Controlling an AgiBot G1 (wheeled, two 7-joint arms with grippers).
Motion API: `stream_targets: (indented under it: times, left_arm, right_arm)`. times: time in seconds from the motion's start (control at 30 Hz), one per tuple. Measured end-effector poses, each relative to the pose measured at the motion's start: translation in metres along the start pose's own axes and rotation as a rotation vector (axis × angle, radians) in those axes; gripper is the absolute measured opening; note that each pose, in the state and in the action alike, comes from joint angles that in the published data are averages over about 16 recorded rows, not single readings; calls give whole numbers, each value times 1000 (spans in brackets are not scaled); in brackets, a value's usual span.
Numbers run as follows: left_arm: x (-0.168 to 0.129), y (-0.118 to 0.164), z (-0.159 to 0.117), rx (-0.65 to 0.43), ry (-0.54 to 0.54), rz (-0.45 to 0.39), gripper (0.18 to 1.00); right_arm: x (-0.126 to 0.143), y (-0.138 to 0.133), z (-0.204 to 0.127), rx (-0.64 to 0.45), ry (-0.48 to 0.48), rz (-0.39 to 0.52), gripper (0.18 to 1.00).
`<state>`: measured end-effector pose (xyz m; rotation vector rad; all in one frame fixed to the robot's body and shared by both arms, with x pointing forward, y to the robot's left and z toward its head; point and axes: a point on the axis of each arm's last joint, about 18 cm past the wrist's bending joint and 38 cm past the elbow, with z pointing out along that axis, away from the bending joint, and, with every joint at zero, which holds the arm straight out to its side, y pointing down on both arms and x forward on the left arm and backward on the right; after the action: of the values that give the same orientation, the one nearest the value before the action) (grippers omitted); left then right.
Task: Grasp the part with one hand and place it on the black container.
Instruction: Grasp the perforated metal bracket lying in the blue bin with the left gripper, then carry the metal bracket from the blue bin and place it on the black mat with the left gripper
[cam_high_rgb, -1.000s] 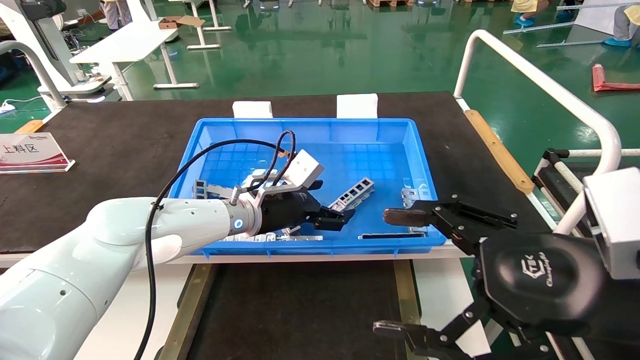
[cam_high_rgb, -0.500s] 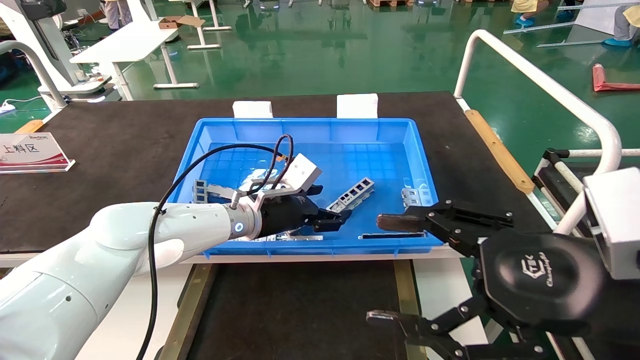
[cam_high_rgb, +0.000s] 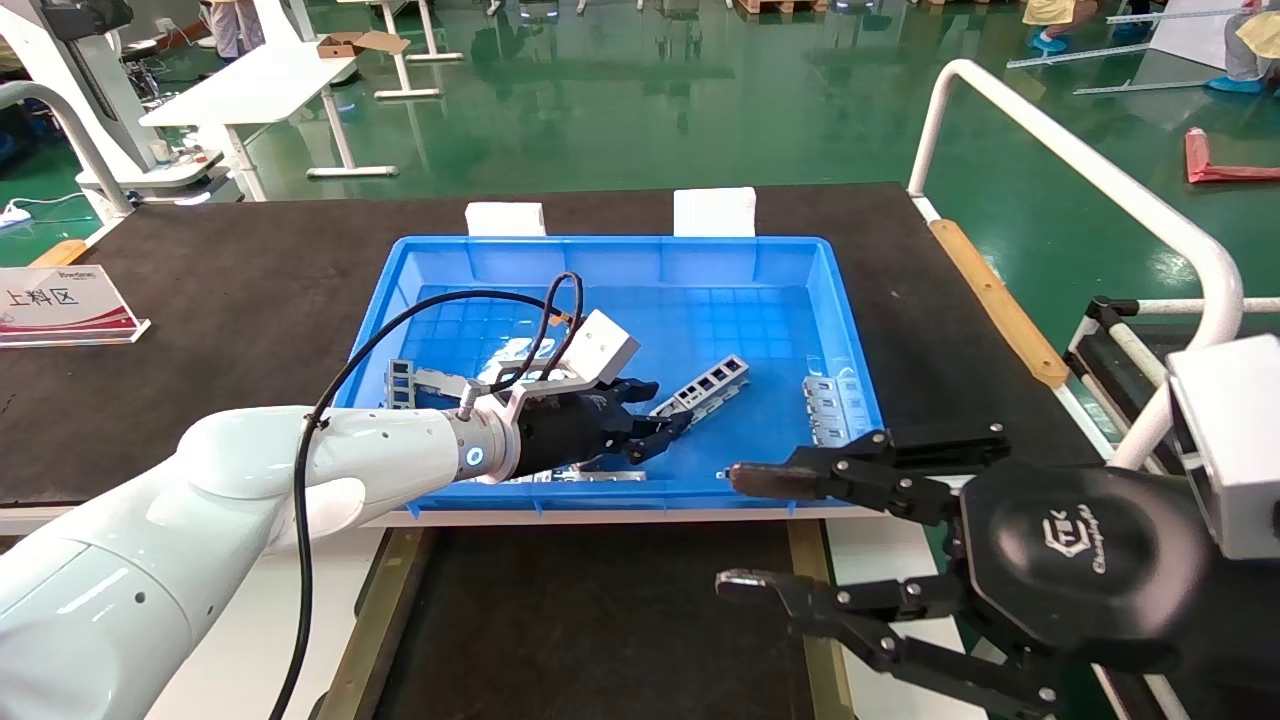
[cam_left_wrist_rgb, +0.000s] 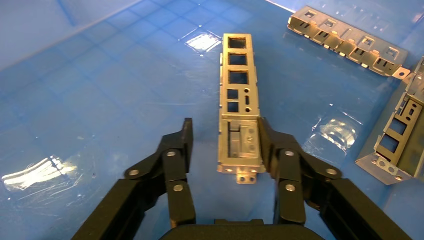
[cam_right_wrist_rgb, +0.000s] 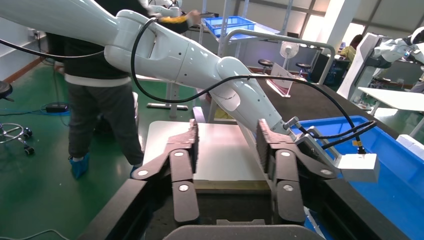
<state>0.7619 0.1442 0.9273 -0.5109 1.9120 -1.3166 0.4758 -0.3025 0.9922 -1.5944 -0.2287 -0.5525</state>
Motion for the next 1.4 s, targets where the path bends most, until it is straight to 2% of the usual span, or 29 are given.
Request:
stream_targets:
  times: [0.13, 0.33, 0.53, 0.9, 1.17, 1.4]
  left_arm:
    - [0, 0, 0, 0, 2, -1, 520]
    - [0, 0, 0, 5, 3, -4, 402]
    - [-2, -7, -3, 24, 11, -8, 337]
    - [-3, -31, -20, 97, 97, 8, 322]
    - [2, -42, -46, 154, 233, 41, 322]
    - [12, -40, -76, 185, 369, 64, 321]
  right_arm:
    - [0, 0, 0, 0, 0, 0, 494]
    - [0, 0, 0, 0, 0, 0, 370]
    - [0, 0, 0, 0, 0, 0, 280]
    - [0, 0, 0, 0, 0, 0, 201]
    - [0, 0, 0, 0, 0, 0, 191]
    - [0, 0, 0, 0, 0, 0, 191]
